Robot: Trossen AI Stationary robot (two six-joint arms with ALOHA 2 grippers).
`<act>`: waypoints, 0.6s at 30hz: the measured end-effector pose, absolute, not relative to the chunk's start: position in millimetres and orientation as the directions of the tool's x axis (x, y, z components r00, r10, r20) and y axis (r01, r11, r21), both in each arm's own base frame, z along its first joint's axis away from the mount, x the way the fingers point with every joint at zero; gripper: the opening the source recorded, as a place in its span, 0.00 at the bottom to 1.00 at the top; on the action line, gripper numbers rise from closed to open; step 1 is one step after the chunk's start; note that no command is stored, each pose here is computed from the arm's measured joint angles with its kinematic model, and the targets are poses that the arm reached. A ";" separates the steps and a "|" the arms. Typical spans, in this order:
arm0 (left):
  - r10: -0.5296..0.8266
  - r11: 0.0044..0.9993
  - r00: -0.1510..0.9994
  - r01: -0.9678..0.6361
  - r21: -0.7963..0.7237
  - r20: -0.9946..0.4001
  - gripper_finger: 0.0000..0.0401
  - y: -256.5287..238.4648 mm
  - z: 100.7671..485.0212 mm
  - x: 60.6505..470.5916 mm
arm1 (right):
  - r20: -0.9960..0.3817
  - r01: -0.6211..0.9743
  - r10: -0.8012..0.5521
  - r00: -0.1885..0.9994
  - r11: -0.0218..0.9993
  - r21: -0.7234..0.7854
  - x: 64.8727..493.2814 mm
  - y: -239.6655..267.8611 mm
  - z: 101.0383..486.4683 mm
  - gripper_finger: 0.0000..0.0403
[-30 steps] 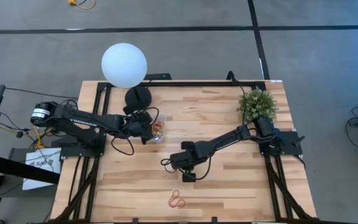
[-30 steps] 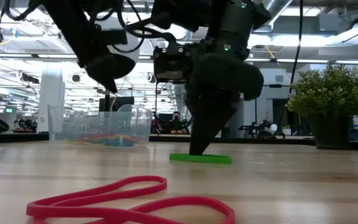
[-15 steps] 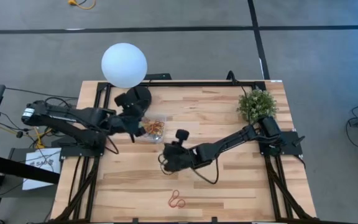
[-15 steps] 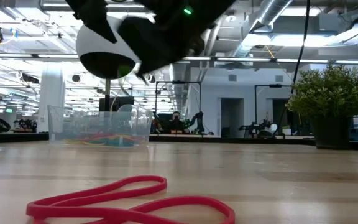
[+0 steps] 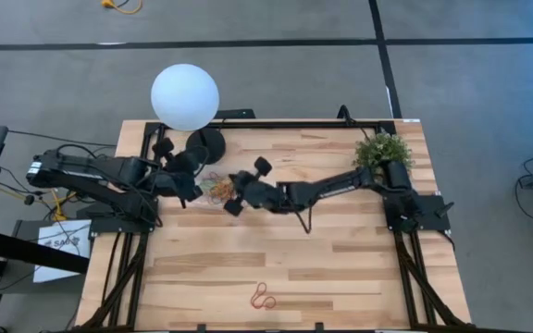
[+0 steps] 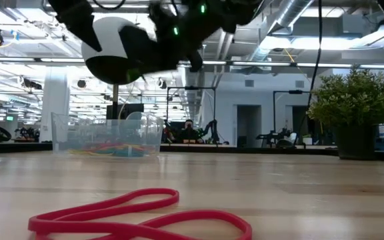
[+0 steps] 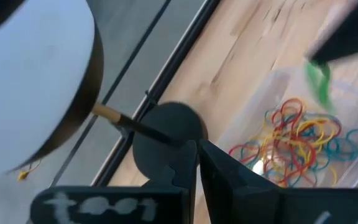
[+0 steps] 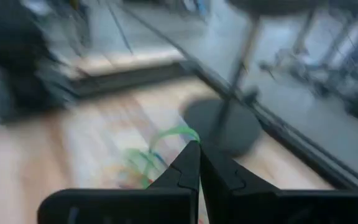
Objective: Pick and place rubber bands into bin
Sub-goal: Put the green rubber band into the transparent container
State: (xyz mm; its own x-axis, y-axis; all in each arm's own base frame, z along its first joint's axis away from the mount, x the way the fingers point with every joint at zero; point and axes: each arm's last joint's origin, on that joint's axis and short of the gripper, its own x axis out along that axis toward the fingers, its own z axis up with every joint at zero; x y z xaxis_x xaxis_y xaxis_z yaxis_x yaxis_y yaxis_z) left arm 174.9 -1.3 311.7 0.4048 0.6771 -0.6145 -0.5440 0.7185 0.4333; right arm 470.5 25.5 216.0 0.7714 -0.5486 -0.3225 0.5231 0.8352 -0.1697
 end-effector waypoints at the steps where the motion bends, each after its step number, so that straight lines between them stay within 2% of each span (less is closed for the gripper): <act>1: 0.678 0.717 0.398 -0.545 0.435 -0.618 0.03 -1.3 310.2 174.4 | -0.351 0.540 -0.564 0.747 0.824 -0.174 469.1 19.3 212.3 0.00; 4: 0.679 0.715 0.389 -0.545 0.439 -0.623 0.03 -1.1 306.5 173.8 | -0.383 0.556 -0.580 0.719 0.811 -0.185 467.5 9.7 208.6 0.00; 11: 0.681 0.713 0.374 -0.536 0.452 -0.630 0.03 -1.1 297.9 173.5 | -0.445 0.452 -0.469 0.763 0.879 -0.151 467.8 11.2 205.0 0.00; 18: 0.681 0.710 0.367 -0.542 0.449 -0.633 0.03 -1.1 294.1 173.2 | -0.506 0.468 -0.466 0.726 0.874 -0.132 463.9 7.4 198.6 0.00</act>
State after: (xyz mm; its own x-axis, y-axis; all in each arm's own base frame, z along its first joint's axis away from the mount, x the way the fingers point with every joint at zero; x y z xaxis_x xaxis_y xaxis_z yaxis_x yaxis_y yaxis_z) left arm 173.2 -1.1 294.1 0.3671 0.6814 -0.6332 -0.5424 0.7098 0.4494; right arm 463.9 7.4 198.6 0.7261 -0.4657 -0.5058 0.4684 0.8736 -0.1320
